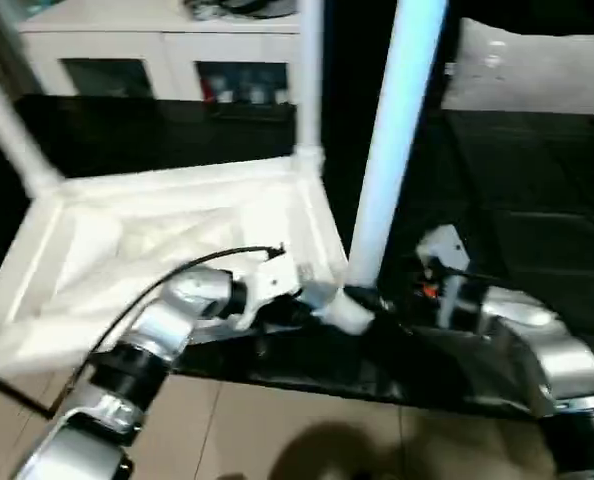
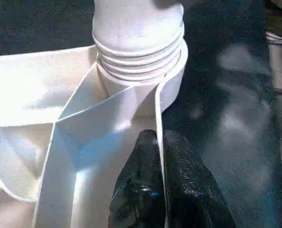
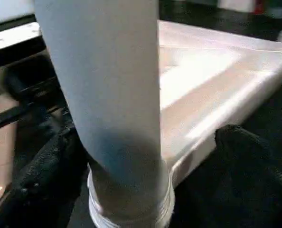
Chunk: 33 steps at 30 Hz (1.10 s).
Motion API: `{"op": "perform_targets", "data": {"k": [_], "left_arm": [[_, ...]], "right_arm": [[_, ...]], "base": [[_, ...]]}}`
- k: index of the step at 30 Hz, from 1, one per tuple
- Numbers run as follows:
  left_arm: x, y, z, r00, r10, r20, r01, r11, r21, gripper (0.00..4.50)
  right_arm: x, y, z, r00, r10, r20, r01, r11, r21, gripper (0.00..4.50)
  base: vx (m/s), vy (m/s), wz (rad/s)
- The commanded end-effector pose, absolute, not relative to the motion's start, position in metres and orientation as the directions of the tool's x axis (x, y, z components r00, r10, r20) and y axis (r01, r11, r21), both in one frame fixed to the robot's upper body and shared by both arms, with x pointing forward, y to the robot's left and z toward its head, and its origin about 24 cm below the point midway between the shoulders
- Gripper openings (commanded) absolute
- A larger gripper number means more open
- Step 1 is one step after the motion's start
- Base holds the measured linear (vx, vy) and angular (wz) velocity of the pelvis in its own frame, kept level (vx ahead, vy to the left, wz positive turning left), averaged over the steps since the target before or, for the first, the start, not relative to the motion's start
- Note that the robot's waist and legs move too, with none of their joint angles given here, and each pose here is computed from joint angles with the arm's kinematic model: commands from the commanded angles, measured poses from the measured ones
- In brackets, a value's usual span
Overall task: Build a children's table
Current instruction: Rotate leg to tighten
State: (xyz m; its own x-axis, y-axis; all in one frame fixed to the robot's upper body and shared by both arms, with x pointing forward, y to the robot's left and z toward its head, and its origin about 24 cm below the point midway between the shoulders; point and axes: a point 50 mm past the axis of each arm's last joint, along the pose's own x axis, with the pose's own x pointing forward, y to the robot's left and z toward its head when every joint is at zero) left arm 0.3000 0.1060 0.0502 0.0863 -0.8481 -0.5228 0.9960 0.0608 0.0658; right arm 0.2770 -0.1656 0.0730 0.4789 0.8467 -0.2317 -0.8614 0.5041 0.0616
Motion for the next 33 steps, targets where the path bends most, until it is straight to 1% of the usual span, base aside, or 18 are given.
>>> {"op": "perform_targets", "data": {"k": [1, 3, 5, 6, 7, 9, 10, 11, 14, 16, 20, 21, 22, 24, 26, 29, 32, 33], "left_arm": [[0.298, 0.102, 0.059, 0.009, -0.862, -0.506, 0.996, -0.038, 0.082, 0.00], [0.295, 0.104, 0.060, -0.067, -0.853, -0.518, 0.991, -0.117, 0.065, 0.00], [0.293, 0.103, 0.059, -0.104, -0.841, -0.530, 0.985, -0.161, 0.061, 0.00], [0.293, 0.103, 0.059, -0.104, -0.841, -0.530, 0.985, -0.161, 0.061, 0.00], [0.292, 0.103, 0.059, -0.132, -0.828, -0.545, 0.978, -0.197, 0.064, 0.00], [0.291, 0.103, 0.059, -0.144, -0.819, -0.556, 0.973, -0.218, 0.070, 0.00], [0.290, 0.102, 0.059, -0.151, -0.814, -0.561, 0.970, -0.231, 0.074, 0.00], [0.290, 0.102, 0.059, -0.152, -0.814, -0.561, 0.970, -0.233, 0.075, 0.00], [0.290, 0.101, 0.060, -0.154, -0.812, -0.563, 0.967, -0.241, 0.083, 0.00], [0.289, 0.101, 0.060, -0.159, -0.811, -0.563, 0.965, -0.248, 0.085, 0.00], [0.288, 0.103, 0.060, -0.169, -0.807, -0.566, 0.962, -0.260, 0.083, 0.00], [0.287, 0.104, 0.060, -0.172, -0.805, -0.568, 0.961, -0.263, 0.082, 0.00], [0.287, 0.104, 0.059, -0.173, -0.804, -0.568, 0.961, -0.264, 0.081, 0.00], [0.286, 0.105, 0.058, -0.178, -0.804, -0.568, 0.960, -0.268, 0.078, 0.00], [0.286, 0.105, 0.058, -0.179, -0.805, -0.566, 0.961, -0.267, 0.075, 0.00], [0.285, 0.105, 0.057, -0.178, -0.807, -0.563, 0.962, -0.262, 0.071, 0.00], [0.286, 0.105, 0.057, -0.178, -0.808, -0.561, 0.963, -0.260, 0.069, 0.00], [0.286, 0.105, 0.057, -0.177, -0.809, -0.560, 0.963, -0.259, 0.069, 0.00]], "right_arm": [[0.274, -0.168, 0.076, 0.407, 0.880, -0.245, -0.898, 0.434, 0.067, 4.47], [0.269, -0.174, 0.078, 0.302, 0.911, -0.279, -0.939, 0.334, 0.074, 4.47], [0.267, -0.177, 0.079, 0.251, 0.924, -0.288, -0.954, 0.286, 0.087, 4.47], [0.267, -0.177, 0.079, 0.251, 0.924, -0.288, -0.954, 0.286, 0.087, 4.47], [0.266, -0.177, 0.080, 0.208, 0.932, -0.298, -0.965, 0.244, 0.092, 4.30], [0.265, -0.177, 0.081, 0.171, 0.936, -0.307, -0.973, 0.209, 0.095, 4.30], [0.265, -0.175, 0.080, 0.147, 0.938, -0.315, -0.977, 0.187, 0.102, 4.16], [0.265, -0.174, 0.079, 0.144, 0.938, -0.316, -0.977, 0.185, 0.104, 3.95], [0.263, -0.171, 0.079, 0.104, 0.945, -0.310, -0.981, 0.149, 0.126, 3.90], [0.263, -0.169, 0.079, 0.087, 0.948, -0.307, -0.982, 0.133, 0.133, 3.62], [0.263, -0.166, 0.078, 0.061, 0.951, -0.303, -0.982, 0.111, 0.151, 3.30], [0.262, -0.166, 0.077, 0.049, 0.953, -0.300, -0.982, 0.101, 0.162, 3.30], [0.262, -0.166, 0.077, 0.045, 0.953, -0.299, -0.981, 0.098, 0.165, 3.09], [0.260, -0.167, 0.077, 0.028, 0.954, -0.299, -0.980, 0.084, 0.178, 3.05], [0.260, -0.167, 0.076, 0.016, 0.953, -0.301, -0.979, 0.076, 0.187, 2.75], [0.259, -0.168, 0.075, 0.002, 0.953, -0.304, -0.978, 0.066, 0.200, 2.56], [0.259, -0.168, 0.075, 0.000, 0.953, -0.303, -0.977, 0.065, 0.204, 2.22], [0.259, -0.168, 0.074, 0.000, 0.953, -0.302, -0.977, 0.065, 0.205, 2.22]], "base": [[0.000, 0.000, 0.00], [0.000, 0.000, 0.00], [0.000, 0.000, 0.00], [0.000, 0.000, 0.00], [0.000, 0.000, 0.00], [0.000, 0.000, 0.00], [0.000, 0.000, 0.00], [0.000, 0.000, 0.00], [0.000, 0.000, 0.00], [0.000, 0.000, 0.00], [0.000, 0.000, 0.00], [0.000, 0.000, 0.00], [0.000, 0.000, 0.00], [0.000, 0.000, 0.00], [0.000, 0.000, 0.00], [0.000, 0.000, 0.00], [0.000, 0.000, 0.00], [0.000, 0.000, 0.00]]}}
